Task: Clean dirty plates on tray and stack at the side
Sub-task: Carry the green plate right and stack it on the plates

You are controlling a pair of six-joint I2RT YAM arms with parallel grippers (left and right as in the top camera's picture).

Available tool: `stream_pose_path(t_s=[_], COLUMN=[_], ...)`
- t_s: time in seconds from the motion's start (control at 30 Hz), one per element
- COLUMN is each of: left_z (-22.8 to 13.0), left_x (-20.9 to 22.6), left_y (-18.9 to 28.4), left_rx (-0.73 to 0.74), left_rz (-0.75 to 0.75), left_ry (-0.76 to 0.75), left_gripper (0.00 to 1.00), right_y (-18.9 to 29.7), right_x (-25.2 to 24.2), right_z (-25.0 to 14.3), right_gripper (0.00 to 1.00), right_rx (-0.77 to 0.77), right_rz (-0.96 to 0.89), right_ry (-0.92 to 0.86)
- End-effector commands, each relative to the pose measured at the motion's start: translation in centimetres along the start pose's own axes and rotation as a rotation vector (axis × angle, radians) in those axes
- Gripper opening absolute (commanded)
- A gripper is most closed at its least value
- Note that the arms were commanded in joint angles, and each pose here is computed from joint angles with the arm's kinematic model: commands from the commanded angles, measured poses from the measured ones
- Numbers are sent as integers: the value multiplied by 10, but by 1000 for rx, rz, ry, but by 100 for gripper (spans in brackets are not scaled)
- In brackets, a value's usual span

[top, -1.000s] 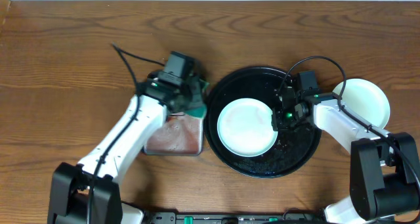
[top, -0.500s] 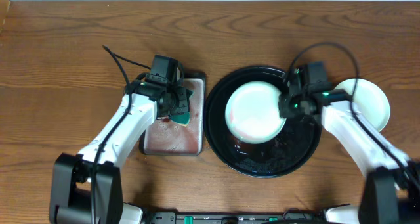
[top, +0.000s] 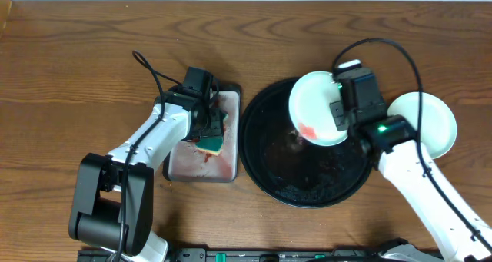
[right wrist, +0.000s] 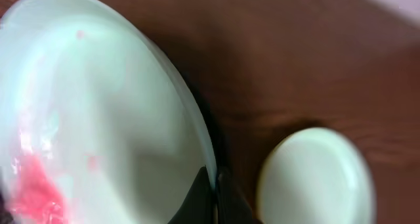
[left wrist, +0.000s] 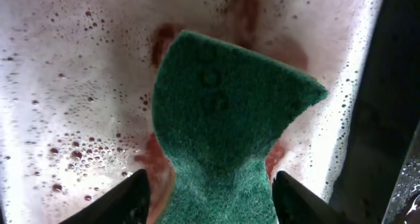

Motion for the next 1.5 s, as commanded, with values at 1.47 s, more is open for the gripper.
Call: stream_pose_path(t_s=[1.47], left_z=[-3], left_x=[4], left_y=[-2], left_rx=[9], left_rz=[17], left_ry=[-1], left_gripper=[64], right_y=[-20], right_x=[-82], right_z=[-24], right_gripper=[1], right_rx=[77], right_rz=[-176], right_ry=[-667])
Point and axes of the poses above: each gripper's point midway between its finger pads, its own y axis back along the fingers, its own x axis along the line the jaws close on, z = x × y, the point moved 8 cm from there along y, back along the fingers, and after that the axes turned 3 degrees about -y, right-handed, at the moved point
